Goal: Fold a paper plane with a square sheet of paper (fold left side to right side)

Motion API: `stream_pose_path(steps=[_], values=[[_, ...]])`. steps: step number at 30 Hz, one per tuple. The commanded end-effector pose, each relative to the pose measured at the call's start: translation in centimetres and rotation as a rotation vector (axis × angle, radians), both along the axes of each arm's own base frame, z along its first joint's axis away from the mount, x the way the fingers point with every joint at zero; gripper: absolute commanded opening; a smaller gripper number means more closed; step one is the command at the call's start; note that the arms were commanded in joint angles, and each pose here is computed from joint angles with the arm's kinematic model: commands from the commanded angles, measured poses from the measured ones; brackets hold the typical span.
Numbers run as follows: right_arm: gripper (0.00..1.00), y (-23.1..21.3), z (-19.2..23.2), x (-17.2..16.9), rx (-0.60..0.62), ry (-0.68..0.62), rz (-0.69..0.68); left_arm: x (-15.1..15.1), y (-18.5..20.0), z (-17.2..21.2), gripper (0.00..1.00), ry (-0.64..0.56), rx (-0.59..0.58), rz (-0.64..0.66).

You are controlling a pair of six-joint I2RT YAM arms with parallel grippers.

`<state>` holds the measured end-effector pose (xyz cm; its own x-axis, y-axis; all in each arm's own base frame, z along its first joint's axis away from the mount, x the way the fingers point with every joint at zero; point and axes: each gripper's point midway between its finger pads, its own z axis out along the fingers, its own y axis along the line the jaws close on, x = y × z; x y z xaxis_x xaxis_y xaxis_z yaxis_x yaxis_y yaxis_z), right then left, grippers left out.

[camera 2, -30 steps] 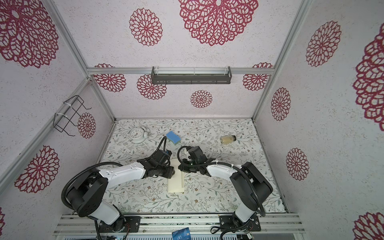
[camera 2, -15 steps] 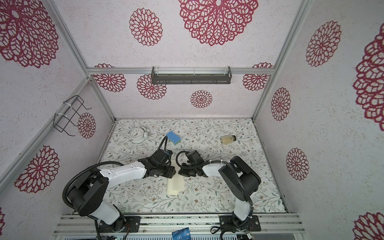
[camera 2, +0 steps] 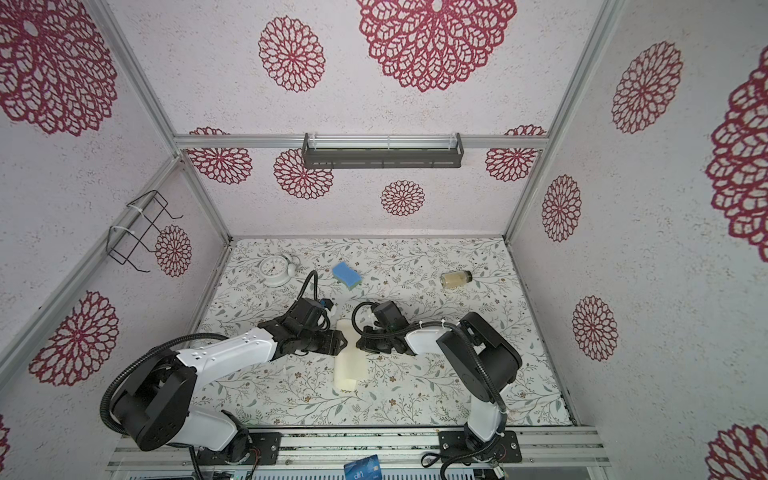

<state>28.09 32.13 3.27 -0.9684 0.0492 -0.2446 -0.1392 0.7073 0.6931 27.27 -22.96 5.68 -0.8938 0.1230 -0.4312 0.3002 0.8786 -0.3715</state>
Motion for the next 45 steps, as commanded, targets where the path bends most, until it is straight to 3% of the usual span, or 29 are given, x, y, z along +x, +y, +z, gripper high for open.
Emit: stream_pose_path(steps=[1,6,14,19,28,37,45], values=[[0.01,1.0,1.3,0.3,0.064,-0.007,0.002,0.0,-0.6,-0.5,0.68,0.007,-0.022,-0.005],[0.05,1.4,3.3,0.3,0.118,-0.021,-0.002,0.0,-0.2,-1.4,0.64,0.014,0.008,0.001],[0.40,0.2,5.0,0.3,0.091,-0.078,-0.027,-0.2,0.5,-1.9,0.60,0.011,0.035,0.006],[0.49,-0.4,4.9,0.3,0.068,-0.088,-0.041,-0.2,0.5,-1.9,0.60,0.006,0.039,0.005],[0.55,-0.5,4.4,0.8,0.063,-0.075,-0.051,-0.3,0.9,-1.0,0.60,-0.018,0.036,0.009],[0.53,0.8,4.5,1.6,0.144,-0.041,-0.044,-0.5,1.4,-0.2,0.62,-0.040,0.027,0.019],[0.20,1.5,5.5,1.4,0.215,-0.029,-0.039,-1.3,2.2,0.4,0.66,-0.034,-0.063,0.080]])
